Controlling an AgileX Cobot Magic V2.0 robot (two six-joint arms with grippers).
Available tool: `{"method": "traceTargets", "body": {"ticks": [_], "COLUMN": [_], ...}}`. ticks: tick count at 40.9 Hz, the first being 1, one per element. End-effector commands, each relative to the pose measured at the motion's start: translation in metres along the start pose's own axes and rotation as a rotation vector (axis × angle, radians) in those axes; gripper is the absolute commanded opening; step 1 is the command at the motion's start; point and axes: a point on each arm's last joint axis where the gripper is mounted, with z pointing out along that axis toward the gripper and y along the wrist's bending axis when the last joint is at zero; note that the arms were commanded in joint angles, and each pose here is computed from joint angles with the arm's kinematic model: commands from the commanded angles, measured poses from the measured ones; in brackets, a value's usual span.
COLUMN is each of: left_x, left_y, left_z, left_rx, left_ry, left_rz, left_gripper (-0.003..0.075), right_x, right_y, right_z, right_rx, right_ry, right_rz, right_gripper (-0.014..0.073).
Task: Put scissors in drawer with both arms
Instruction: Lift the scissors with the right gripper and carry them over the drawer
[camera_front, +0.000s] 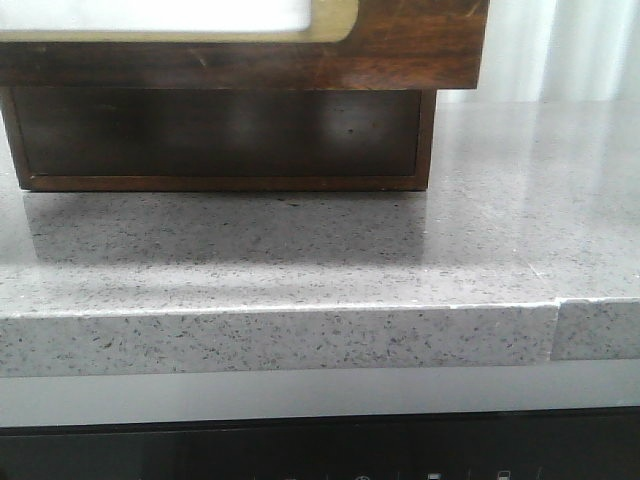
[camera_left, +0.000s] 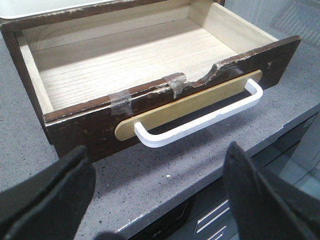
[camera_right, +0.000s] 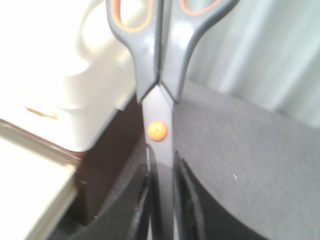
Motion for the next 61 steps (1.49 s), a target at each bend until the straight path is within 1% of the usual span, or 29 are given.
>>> {"method": "traceTargets", "body": {"ticks": [1, 9, 14, 24, 29, 38, 46, 48, 56, 61], "left_x": [-0.014, -0.014, -0.014, -0.014, -0.014, -0.014, -0.014, -0.014, -0.014, -0.014], "left_y": [-0.001, -0.001, -0.001, -0.001, -0.001, -0.001, -0.001, -0.001, -0.001, -0.001], "left_z": [-0.003, -0.003, -0.003, -0.003, -0.003, -0.003, -0.003, -0.003, -0.003, -0.003], "left_rx": [0.010, 0.010, 0.010, 0.010, 0.010, 0.010, 0.010, 0.010, 0.010, 0.010], "left_ry": [-0.090, -0.090, -0.090, -0.090, -0.090, -0.090, -0.090, -0.090, -0.090, -0.090], "left_rz": [-0.013, -0.013, -0.013, -0.013, -0.013, -0.013, -0.013, -0.013, -0.013, -0.013], "left_gripper": [0.0526, 0.0526, 0.0526, 0.0526, 0.0526, 0.0526, 0.0526, 0.0526, 0.0526, 0.0526], "right_x": [-0.024, -0.029, -0.030, -0.016, -0.006, 0.016, 0.026, 0.027, 0.027, 0.026], "right_y": [0.016, 0.063, 0.092, 0.147, 0.166, 0.181, 0.184, 0.184, 0.184, 0.183], "right_z": [-0.025, -0.020, -0.009, 0.031, 0.051, 0.087, 0.103, 0.103, 0.103, 0.101], "right_rx": [-0.040, -0.228, -0.333, -0.474, -0.516, -0.534, -0.522, -0.520, -0.520, -0.519], "right_ry": [-0.194, -0.240, -0.244, -0.176, -0.124, 0.009, 0.075, 0.081, 0.082, 0.080], "right_rz": [-0.058, -0.183, -0.232, -0.404, -0.482, -0.577, -0.622, -0.625, -0.625, -0.620], "right_gripper": [0.0069, 0.0069, 0.0069, 0.0069, 0.0069, 0.0069, 0.0071, 0.0087, 0.0324, 0.0339]}}
